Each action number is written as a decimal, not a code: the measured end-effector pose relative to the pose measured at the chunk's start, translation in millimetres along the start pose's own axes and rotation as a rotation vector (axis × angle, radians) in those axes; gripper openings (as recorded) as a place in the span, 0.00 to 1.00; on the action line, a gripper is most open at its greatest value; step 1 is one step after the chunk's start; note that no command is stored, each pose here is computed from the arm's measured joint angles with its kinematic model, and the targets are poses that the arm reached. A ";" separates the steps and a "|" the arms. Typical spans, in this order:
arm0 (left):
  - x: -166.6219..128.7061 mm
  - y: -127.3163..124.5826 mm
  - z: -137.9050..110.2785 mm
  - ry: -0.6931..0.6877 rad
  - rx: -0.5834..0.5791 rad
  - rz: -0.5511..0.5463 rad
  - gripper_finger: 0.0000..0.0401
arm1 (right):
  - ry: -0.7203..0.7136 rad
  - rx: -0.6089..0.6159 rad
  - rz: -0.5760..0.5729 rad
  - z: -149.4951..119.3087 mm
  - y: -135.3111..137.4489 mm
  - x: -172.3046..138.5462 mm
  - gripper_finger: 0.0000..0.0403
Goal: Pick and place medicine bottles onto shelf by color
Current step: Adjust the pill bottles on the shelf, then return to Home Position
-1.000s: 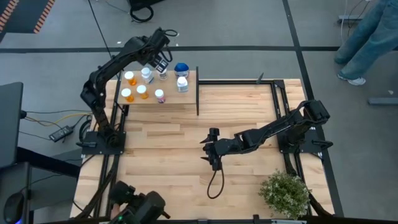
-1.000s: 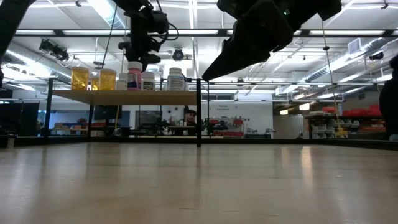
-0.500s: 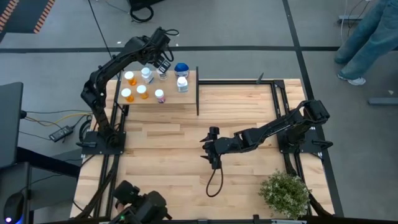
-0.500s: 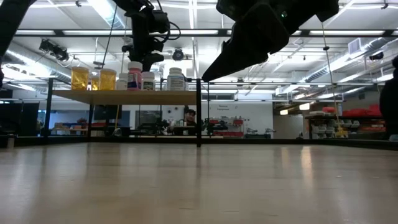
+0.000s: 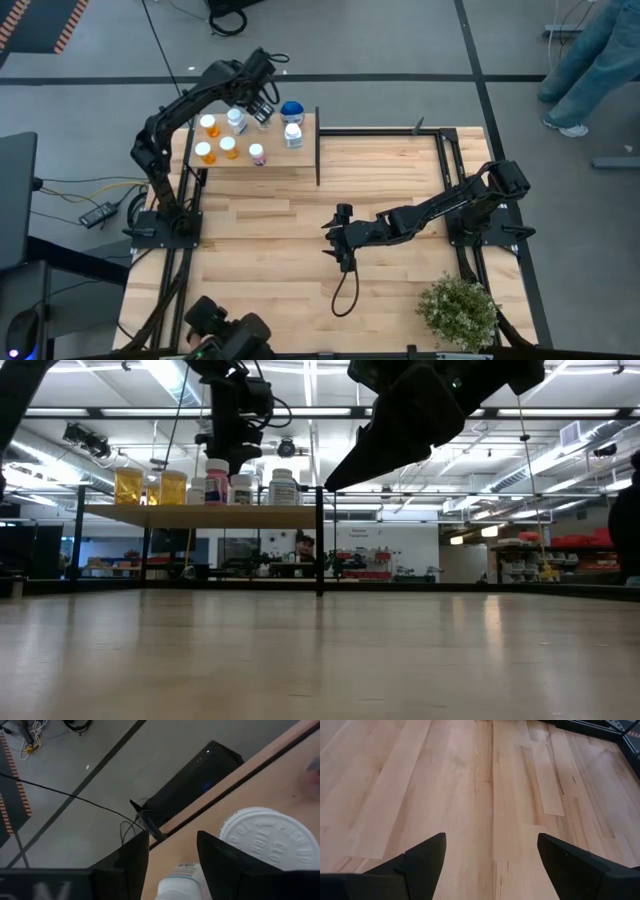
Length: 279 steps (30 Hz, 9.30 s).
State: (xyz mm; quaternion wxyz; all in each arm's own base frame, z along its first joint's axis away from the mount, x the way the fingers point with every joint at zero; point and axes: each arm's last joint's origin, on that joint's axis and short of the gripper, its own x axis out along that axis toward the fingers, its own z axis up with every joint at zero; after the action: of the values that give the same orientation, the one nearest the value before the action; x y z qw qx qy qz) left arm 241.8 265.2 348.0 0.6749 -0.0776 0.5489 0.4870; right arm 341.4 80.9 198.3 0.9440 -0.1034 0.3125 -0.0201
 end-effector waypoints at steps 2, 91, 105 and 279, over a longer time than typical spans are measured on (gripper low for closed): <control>-1.3 -2.5 0.1 -0.003 0.007 -0.003 0.43 | 0.000 0.000 -0.001 0.0 -0.1 0.0 0.80; -58.0 -200.9 -342.1 -0.949 -0.243 -0.396 0.01 | -0.471 0.074 0.076 31.4 -107.6 9.0 0.07; -23.3 -187.7 -280.0 -0.852 -0.416 -0.111 0.01 | -0.388 0.008 0.130 26.9 -87.1 11.0 0.07; -55.4 -131.9 -314.1 -1.320 0.062 -0.996 0.01 | -0.684 0.220 -0.092 -136.7 -94.3 -152.9 0.06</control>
State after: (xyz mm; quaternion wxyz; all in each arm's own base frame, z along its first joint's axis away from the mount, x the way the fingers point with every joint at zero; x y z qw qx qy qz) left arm 135.0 -35.1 215.5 0.9971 0.0088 -0.0457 0.0610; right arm 139.7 -20.7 200.4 0.9976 -0.0159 -0.0306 -0.0602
